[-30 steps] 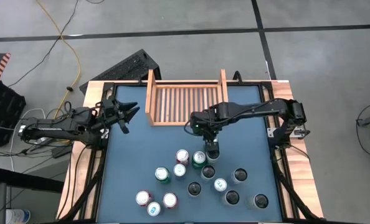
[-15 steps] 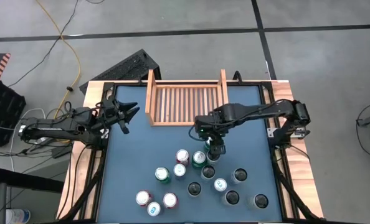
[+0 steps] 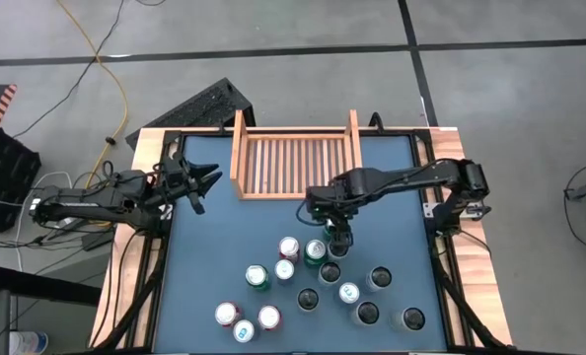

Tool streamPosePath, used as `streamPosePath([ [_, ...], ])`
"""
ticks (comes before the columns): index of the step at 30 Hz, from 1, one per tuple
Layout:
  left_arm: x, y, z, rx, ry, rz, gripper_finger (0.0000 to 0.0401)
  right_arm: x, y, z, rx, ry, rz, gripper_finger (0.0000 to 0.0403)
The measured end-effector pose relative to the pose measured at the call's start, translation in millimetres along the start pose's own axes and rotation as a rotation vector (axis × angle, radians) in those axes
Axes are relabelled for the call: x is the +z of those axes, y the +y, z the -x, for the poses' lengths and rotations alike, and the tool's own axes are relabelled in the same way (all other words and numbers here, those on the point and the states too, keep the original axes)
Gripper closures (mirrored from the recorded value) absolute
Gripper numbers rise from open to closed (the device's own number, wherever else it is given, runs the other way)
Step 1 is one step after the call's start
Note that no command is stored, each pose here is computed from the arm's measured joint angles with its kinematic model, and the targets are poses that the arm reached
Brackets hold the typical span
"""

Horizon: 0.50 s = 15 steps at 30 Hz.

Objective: Place canned beverage on shelf
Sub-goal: Put the top right green soda can aligned with the green soda on the shelf

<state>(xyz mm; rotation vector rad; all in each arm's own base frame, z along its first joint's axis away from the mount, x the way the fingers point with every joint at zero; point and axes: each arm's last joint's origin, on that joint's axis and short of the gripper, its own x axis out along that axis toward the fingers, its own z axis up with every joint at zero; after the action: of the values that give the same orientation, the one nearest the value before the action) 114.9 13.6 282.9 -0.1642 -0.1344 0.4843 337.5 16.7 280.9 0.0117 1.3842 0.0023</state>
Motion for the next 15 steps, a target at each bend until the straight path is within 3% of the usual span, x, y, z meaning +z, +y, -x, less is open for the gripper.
streamPosePath([
  [6, 0, 0, 0, 0.000, 0.002, -0.001, 0.0281, 0, -1, -14, 0.001, -0.021, -0.002, 0.0117],
  [15, -1, 0, 0, 0.001, 0.007, -0.004, 0.0281, -13, -10, -37, -0.003, 0.059, -0.034, 0.0117],
])
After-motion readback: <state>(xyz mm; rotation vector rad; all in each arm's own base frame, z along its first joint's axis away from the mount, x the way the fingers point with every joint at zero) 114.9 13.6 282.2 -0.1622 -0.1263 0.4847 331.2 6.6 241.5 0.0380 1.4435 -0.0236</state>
